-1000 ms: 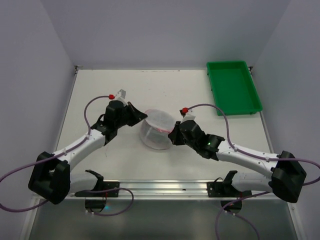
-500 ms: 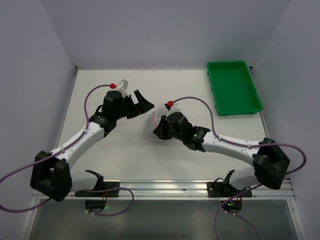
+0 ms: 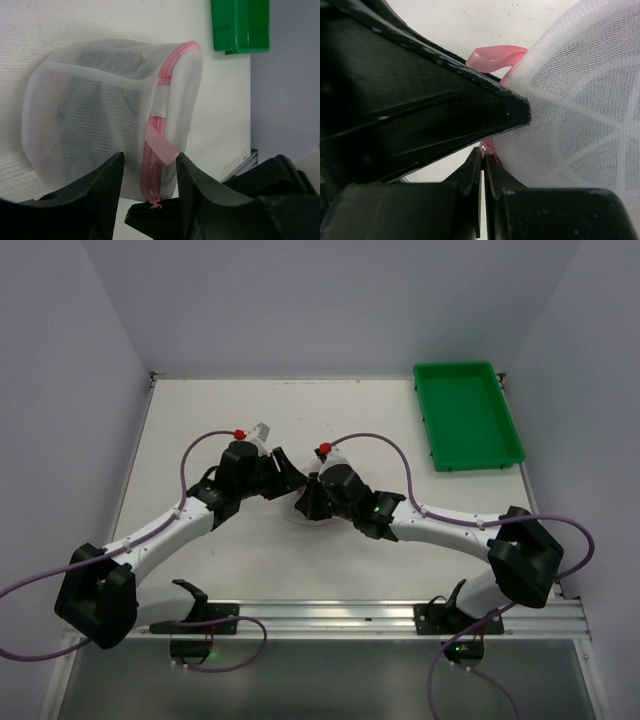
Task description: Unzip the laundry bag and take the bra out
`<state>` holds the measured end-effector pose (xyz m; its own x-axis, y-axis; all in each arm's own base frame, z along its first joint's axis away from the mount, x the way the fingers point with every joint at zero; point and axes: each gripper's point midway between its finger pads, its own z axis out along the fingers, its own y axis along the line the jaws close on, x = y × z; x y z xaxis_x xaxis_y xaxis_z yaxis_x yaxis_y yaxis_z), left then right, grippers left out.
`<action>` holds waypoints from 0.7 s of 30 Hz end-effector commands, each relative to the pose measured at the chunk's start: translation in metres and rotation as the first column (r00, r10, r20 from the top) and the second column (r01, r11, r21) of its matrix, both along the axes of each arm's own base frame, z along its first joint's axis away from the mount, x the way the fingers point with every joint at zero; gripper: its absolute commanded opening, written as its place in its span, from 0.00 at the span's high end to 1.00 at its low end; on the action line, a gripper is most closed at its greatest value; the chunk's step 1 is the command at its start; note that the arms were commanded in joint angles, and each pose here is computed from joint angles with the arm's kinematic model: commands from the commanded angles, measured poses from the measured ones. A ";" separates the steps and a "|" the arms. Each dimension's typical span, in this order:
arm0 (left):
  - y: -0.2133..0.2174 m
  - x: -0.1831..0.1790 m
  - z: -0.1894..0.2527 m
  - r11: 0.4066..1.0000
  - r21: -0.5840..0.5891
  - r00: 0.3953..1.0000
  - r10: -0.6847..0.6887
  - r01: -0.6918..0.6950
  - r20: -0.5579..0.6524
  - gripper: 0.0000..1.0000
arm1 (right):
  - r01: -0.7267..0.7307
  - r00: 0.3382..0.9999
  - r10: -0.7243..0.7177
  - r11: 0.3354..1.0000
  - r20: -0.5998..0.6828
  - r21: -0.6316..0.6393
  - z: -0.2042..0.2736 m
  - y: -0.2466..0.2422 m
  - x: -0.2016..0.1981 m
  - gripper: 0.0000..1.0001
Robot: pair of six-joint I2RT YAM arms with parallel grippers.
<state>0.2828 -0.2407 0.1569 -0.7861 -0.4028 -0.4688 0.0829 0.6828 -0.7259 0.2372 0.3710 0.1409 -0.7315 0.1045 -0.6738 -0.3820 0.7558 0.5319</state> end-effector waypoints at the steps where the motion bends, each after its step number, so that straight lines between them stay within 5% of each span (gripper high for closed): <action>1: -0.012 0.001 0.004 1.000 -0.013 1.000 -0.023 0.023 0.020 0.53 | -0.009 0.997 0.005 0.999 0.072 0.052 0.029 0.009 0.008 1.00; 2: -0.014 0.002 0.004 1.000 -0.013 0.999 -0.022 0.023 0.026 0.69 | -0.009 0.997 0.005 0.999 0.072 0.050 0.030 0.007 0.007 1.00; 6: -0.007 0.009 0.005 1.000 0.011 0.999 0.017 -0.018 0.052 1.00 | -0.009 0.998 0.008 1.000 0.065 0.028 0.025 -0.005 0.000 1.00; 13: 0.006 0.028 0.016 1.000 0.019 0.996 0.010 -0.012 0.088 1.00 | 0.026 0.997 -0.017 0.992 0.077 -0.122 -0.005 -0.064 -0.011 1.00; 21: 0.000 0.038 0.017 0.979 0.101 0.978 -0.184 0.174 0.099 1.00 | 0.128 0.992 -0.119 0.958 0.052 -0.256 -0.028 -0.133 0.011 1.00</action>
<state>0.3115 -0.2414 0.1565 -0.8009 -0.3033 -0.5163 0.1647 0.7174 -0.6769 0.2409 0.2660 0.1201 -0.7005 0.0518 -0.7118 -0.3228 0.8665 0.3807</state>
